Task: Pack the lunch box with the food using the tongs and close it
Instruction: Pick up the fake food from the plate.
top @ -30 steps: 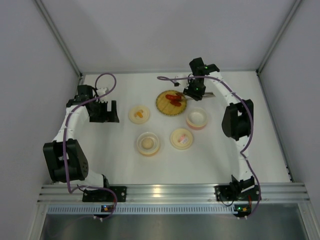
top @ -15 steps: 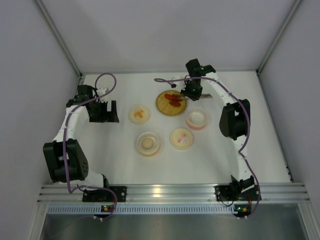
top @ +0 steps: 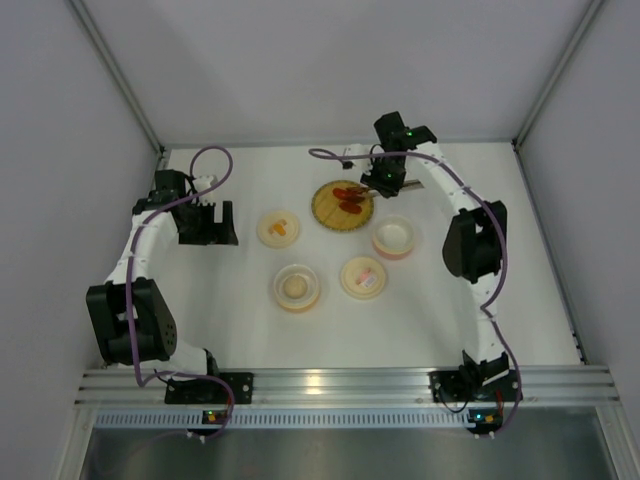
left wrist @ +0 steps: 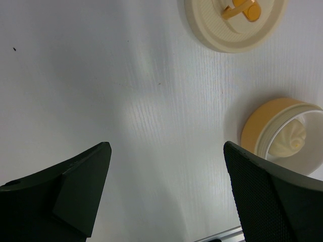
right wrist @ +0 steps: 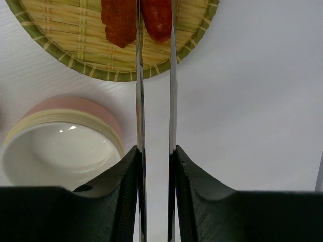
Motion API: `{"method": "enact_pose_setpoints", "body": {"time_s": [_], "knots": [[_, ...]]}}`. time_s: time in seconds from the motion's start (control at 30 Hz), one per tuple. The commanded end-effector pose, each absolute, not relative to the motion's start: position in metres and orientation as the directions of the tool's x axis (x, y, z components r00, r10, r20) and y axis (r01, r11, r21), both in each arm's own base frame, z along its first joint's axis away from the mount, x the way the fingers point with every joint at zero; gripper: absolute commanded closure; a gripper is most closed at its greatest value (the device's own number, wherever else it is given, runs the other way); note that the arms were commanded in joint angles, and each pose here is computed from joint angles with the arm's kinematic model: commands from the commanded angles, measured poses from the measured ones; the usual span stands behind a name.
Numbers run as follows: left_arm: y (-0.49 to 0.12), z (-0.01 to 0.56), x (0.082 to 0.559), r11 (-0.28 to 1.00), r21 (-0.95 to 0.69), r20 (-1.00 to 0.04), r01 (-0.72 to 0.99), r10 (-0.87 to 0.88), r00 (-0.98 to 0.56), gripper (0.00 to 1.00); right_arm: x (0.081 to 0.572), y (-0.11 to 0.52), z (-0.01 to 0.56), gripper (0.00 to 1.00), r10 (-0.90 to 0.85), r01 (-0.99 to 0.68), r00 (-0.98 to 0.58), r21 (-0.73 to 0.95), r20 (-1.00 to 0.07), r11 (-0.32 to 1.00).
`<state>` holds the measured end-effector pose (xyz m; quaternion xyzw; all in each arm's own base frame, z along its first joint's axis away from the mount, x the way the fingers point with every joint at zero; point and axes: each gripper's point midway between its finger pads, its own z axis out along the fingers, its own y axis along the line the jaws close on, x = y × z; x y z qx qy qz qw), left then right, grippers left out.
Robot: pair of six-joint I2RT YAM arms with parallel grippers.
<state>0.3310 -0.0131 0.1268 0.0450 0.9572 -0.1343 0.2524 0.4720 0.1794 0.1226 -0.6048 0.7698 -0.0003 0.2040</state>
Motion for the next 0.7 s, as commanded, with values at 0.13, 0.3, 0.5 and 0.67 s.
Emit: {"method": "enact_pose_setpoints", "body": {"time_s": [0.13, 0.3, 0.5, 0.67], "knots": [[-0.012, 0.154, 0.35, 0.959, -0.215, -0.572, 0.183, 0.028, -0.82, 0.02, 0.45, 0.188, 0.229, 1.0, -0.858, -0.882, -0.128, -0.338, -0.498, 0.328], [-0.015, 0.155, 0.351, 0.954, -0.237, -0.571, 0.183, 0.015, -0.821, 0.02, 0.432, 0.181, 0.237, 1.0, -0.844, -0.886, -0.138, -0.317, -0.518, 0.339], [-0.016, 0.159, 0.35, 0.951, -0.246, -0.578, 0.185, 0.009, -0.816, 0.02, 0.392, 0.159, 0.259, 1.0, -0.828, -0.887, -0.16, -0.29, -0.538, 0.36], [-0.02, 0.158, 0.351, 0.946, -0.259, -0.581, 0.196, 0.009, -0.814, 0.02, 0.351, 0.121, 0.243, 1.0, -0.843, -0.882, -0.213, -0.273, -0.493, 0.383]]}}
